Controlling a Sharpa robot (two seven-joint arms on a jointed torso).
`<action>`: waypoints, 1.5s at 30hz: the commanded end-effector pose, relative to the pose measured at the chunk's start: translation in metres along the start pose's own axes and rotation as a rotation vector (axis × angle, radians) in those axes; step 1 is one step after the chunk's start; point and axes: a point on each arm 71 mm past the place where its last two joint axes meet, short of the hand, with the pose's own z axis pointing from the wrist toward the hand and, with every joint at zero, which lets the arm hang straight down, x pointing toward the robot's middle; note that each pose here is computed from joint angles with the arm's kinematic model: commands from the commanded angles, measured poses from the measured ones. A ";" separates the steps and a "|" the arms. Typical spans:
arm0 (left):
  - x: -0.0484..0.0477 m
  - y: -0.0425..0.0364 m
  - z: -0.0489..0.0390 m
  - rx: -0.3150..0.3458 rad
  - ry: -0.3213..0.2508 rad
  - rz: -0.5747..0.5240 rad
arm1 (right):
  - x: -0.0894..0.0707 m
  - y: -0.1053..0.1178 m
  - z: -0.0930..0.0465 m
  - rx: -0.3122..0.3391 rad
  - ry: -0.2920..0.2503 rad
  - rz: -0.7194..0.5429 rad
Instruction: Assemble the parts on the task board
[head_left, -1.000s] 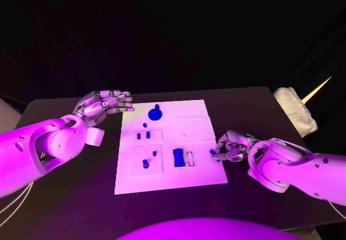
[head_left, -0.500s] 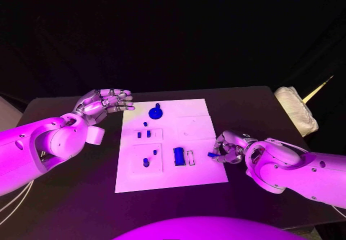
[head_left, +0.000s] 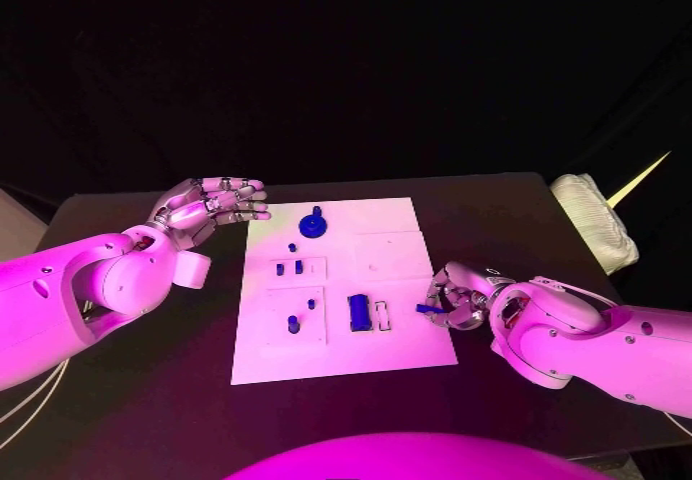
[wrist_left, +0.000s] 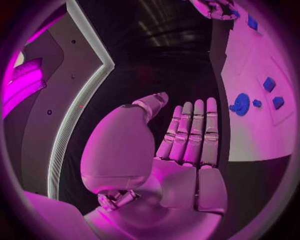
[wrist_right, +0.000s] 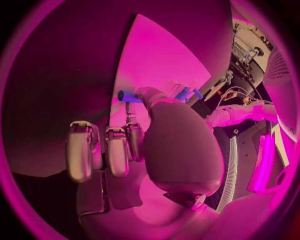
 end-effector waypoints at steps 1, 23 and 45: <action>0.0026 -0.0006 0.0006 0.012 0.016 -0.002 | -0.001 -0.001 -0.002 0.048 0.018 0.133; 0.0053 -0.0007 0.0013 0.014 0.022 -0.005 | 0.015 0.037 0.010 0.071 0.151 0.365; 0.0051 -0.0007 0.0006 0.010 0.023 -0.005 | 0.023 0.047 0.018 0.039 0.113 0.323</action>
